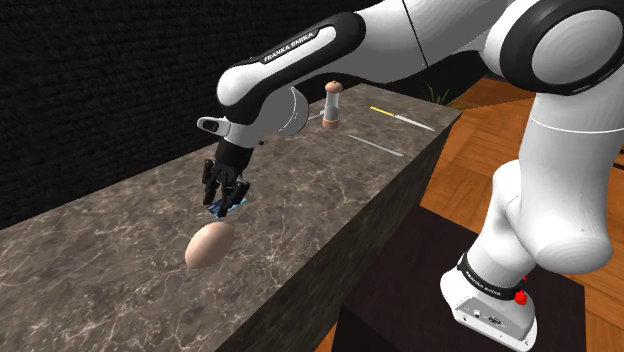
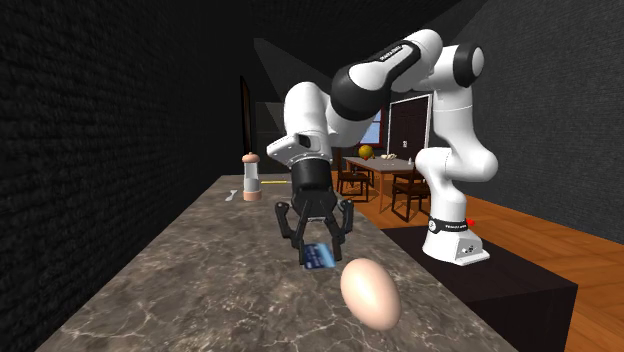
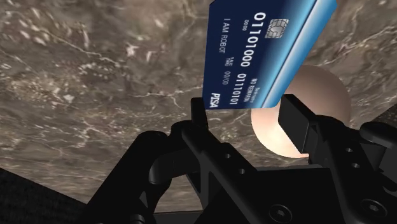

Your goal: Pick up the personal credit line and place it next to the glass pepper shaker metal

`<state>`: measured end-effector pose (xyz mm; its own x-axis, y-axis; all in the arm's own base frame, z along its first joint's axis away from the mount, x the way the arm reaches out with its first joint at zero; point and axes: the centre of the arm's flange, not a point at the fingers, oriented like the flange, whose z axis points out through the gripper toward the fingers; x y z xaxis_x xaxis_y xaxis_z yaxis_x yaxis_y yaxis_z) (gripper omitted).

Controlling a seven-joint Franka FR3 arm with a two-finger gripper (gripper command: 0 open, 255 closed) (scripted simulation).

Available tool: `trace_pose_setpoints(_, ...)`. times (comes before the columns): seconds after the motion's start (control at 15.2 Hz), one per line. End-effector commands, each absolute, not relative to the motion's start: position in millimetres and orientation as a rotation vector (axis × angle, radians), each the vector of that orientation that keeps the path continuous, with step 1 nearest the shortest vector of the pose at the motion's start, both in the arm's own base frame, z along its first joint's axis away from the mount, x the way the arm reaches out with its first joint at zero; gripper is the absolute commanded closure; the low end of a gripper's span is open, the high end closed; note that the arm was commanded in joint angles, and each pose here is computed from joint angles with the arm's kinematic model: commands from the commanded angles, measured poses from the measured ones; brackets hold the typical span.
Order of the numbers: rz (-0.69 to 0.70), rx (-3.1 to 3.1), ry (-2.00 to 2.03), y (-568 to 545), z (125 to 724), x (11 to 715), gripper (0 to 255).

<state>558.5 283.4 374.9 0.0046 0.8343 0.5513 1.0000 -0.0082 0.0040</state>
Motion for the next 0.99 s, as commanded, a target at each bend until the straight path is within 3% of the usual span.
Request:
trace_pose_setpoints(0.0, -0.574, -1.898, -1.885, 283.5, 385.8, 557.9, 255)
trace_pose_setpoints(0.92, -0.574, -1.898, -1.885, 283.5, 459.8, 557.9, 255)
